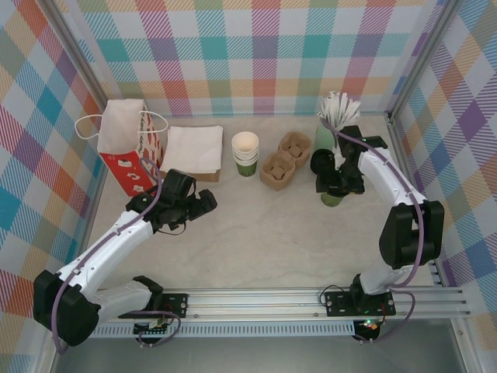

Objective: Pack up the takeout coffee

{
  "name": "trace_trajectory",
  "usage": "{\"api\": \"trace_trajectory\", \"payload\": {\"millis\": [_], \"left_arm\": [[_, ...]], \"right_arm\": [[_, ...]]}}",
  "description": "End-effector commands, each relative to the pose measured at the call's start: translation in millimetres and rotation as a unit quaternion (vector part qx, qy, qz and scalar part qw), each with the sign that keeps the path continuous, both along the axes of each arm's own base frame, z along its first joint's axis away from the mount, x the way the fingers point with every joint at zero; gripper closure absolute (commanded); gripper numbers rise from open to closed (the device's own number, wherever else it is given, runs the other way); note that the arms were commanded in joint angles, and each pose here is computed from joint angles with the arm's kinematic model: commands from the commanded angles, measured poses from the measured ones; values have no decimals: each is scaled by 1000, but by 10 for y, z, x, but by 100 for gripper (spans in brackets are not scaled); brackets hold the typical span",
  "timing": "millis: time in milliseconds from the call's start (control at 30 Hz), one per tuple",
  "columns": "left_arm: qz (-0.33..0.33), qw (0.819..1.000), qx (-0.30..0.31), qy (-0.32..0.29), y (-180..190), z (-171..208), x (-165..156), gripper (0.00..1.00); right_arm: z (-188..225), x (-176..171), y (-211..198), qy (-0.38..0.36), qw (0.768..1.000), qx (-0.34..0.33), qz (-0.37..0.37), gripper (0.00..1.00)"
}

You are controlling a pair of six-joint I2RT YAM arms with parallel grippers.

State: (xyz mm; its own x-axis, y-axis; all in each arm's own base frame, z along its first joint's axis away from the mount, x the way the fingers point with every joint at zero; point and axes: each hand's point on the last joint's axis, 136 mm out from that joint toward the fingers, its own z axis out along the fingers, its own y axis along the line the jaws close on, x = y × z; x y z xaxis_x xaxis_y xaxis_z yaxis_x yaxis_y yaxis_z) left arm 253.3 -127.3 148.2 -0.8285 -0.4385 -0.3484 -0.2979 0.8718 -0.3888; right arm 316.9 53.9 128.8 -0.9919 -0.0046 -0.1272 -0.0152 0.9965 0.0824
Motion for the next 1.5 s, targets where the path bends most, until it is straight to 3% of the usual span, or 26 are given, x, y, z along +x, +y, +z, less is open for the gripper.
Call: {"api": "trace_trajectory", "payload": {"millis": [0,400,767,1467], "left_arm": [[5,1000,-7,-14,-4,130,89,0],[1,1000,-3,-10,-7,116,82,0],[2,1000,-3,-12,1,131,76,0],[6,1000,4,-18,30,177,98,0]], "right_arm": [[-51,145,-200,-2,1000,-7,-14,22],[-332,295,-391,20,999,-16,-45,20],[-310,251,-399,17,998,-15,-53,0],[212,23,-311,-24,997,18,-72,0]]}}
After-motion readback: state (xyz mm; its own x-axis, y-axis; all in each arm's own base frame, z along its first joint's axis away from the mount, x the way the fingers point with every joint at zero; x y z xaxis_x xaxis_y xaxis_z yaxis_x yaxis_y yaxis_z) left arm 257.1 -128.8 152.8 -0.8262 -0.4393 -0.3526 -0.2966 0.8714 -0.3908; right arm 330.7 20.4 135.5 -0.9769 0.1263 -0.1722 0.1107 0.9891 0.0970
